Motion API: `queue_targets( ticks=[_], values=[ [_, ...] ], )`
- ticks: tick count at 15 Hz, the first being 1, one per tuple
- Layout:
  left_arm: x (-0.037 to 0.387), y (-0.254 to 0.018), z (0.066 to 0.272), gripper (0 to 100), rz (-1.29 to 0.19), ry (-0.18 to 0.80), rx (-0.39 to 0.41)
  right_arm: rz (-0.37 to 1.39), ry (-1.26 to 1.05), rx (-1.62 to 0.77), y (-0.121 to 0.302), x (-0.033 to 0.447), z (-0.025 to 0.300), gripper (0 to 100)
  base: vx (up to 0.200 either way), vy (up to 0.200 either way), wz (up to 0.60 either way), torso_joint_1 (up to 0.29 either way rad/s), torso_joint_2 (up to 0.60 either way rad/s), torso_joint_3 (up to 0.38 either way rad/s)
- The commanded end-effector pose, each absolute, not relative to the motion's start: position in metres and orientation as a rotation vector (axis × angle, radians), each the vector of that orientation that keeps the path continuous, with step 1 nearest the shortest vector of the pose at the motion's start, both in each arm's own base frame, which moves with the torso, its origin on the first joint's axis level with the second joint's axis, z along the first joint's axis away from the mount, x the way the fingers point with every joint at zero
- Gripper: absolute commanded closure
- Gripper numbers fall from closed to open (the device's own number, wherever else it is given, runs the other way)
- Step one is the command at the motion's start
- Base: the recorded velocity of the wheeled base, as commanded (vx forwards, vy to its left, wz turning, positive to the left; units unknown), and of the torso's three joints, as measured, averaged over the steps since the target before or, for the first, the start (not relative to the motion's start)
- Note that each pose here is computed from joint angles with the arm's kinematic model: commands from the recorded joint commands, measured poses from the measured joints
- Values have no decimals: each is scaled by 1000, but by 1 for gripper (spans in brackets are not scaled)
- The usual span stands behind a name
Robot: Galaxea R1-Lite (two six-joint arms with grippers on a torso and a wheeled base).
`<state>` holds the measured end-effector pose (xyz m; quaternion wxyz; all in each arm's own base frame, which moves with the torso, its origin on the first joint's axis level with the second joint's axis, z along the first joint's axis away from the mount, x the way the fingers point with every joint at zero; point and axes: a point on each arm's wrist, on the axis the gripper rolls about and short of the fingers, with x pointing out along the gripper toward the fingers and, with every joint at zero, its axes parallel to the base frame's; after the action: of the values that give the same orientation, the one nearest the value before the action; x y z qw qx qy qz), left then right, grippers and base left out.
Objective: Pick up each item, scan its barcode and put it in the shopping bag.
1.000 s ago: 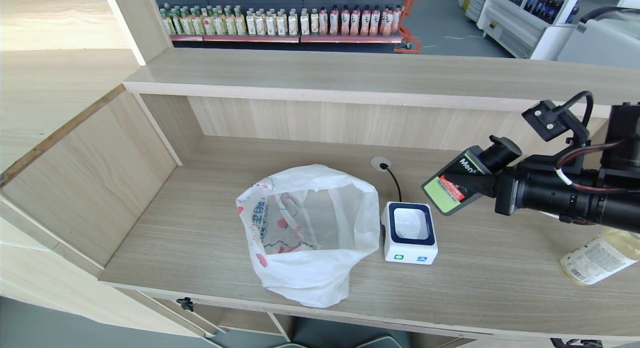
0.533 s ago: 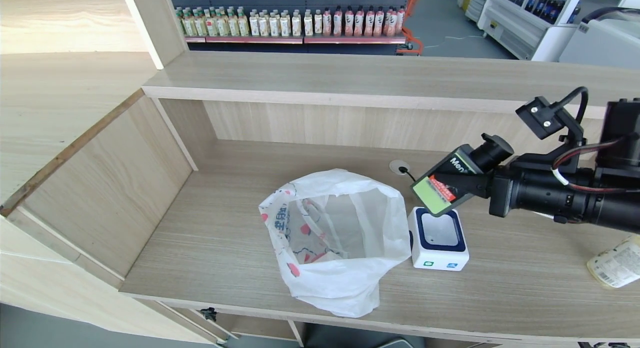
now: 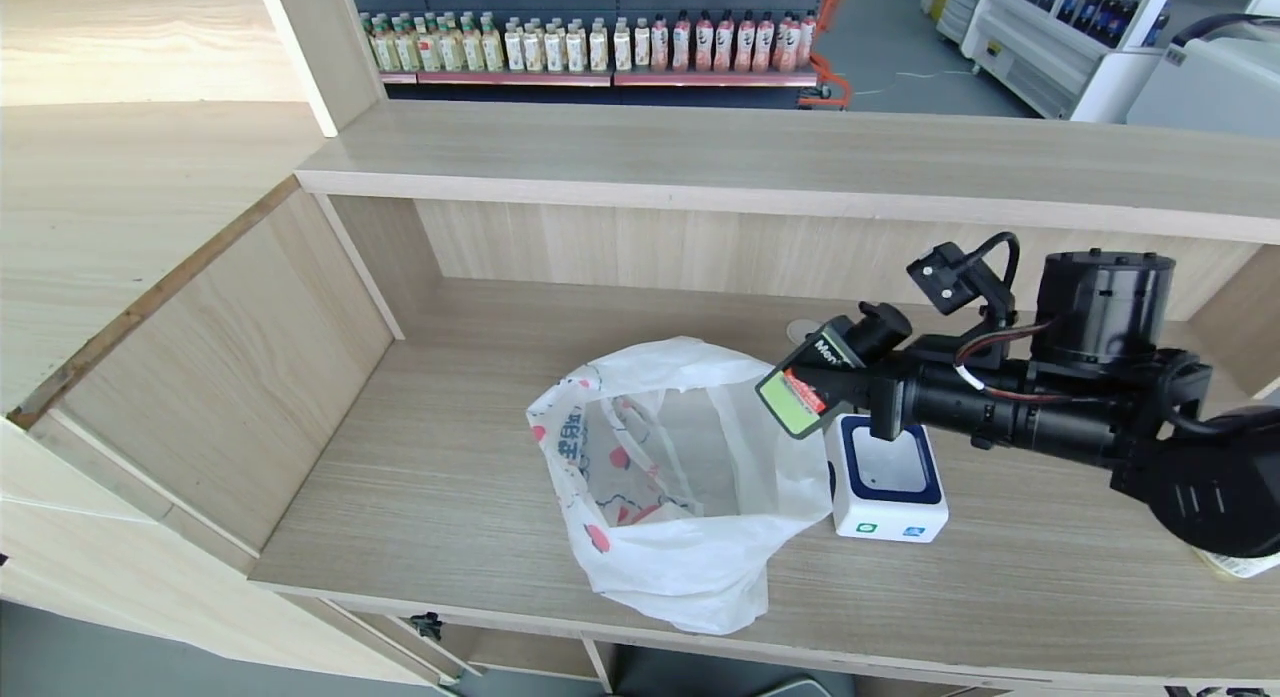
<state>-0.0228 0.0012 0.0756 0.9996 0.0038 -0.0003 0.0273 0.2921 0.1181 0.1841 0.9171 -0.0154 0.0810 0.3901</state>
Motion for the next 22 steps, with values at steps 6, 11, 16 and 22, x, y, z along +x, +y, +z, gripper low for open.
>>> queue_targets(
  ticks=[6,11,16,22],
  values=[
    [-23,1,76,0,55,-2,-2,819,255,-59,134,321,130,100,0,0,0,0,0,0],
    [-23,1,75,0,54,0,-2,833,138,-84,140,327,124,100,0,0,0,0,0,0],
    [-23,1,76,0,54,-2,-2,869,106,-153,141,327,110,100,0,0,0,0,0,0],
    [-23,1,75,0,54,0,-2,914,84,-227,139,331,100,100,0,0,0,0,0,0]
  ],
)
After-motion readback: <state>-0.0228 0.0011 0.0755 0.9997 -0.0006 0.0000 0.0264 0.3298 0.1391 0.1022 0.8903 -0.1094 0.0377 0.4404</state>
